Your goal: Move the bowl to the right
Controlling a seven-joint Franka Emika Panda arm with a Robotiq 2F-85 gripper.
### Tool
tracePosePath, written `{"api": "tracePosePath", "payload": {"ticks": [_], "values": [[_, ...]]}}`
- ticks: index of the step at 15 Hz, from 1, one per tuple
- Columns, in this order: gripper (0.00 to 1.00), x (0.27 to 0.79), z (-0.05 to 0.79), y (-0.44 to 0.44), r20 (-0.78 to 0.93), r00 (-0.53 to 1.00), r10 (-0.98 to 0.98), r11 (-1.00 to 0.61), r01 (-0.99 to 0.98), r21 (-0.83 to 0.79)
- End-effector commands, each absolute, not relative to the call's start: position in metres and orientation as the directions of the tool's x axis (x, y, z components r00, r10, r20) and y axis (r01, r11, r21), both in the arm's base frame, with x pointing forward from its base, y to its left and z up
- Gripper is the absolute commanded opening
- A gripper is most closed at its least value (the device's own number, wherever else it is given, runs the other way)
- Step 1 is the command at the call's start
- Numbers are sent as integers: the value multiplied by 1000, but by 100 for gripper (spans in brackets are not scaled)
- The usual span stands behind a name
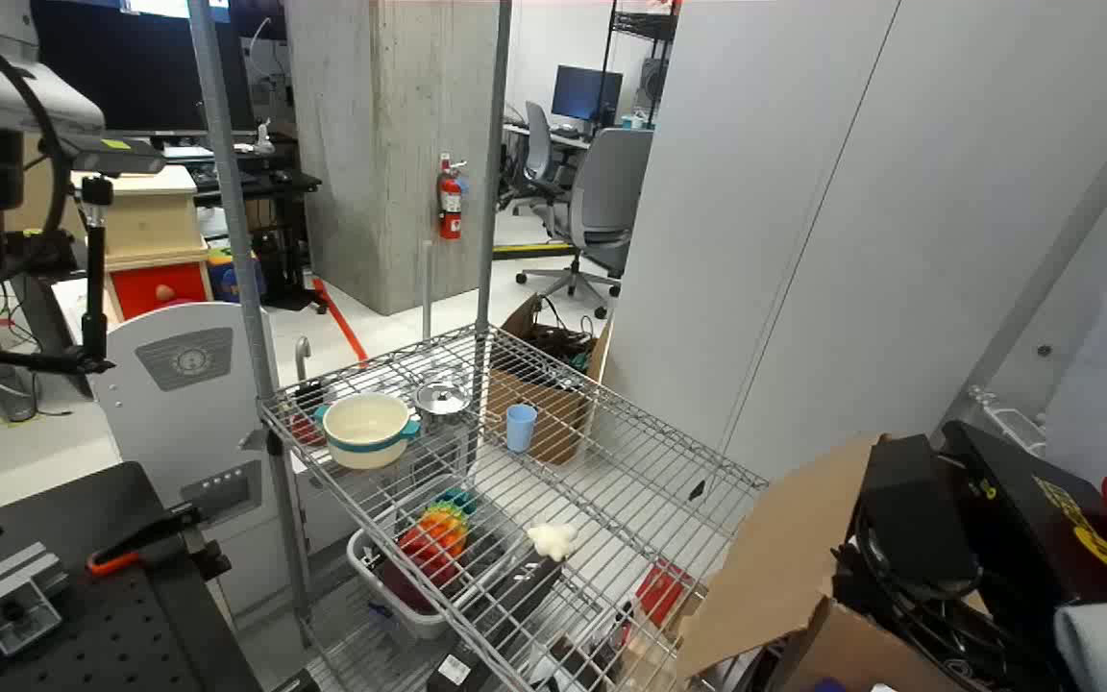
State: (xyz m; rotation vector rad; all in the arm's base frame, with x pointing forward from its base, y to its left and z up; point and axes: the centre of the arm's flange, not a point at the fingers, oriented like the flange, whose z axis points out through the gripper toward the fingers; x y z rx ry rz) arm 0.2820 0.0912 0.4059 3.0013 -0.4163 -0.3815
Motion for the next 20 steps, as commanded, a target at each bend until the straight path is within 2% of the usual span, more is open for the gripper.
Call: {"api": "tracePosePath", "payload": {"ticks": [1, 13, 17, 20], "values": [[100, 282, 406, 91, -233, 932, -278, -959, -257, 120], [100, 282, 406, 91, -233, 932, -278, -959, -257, 120], [100, 319, 390, 71, -199, 950, -240, -970, -230, 76], [100, 359, 373, 48, -142, 982, -126, -992, -122, 37]]}}
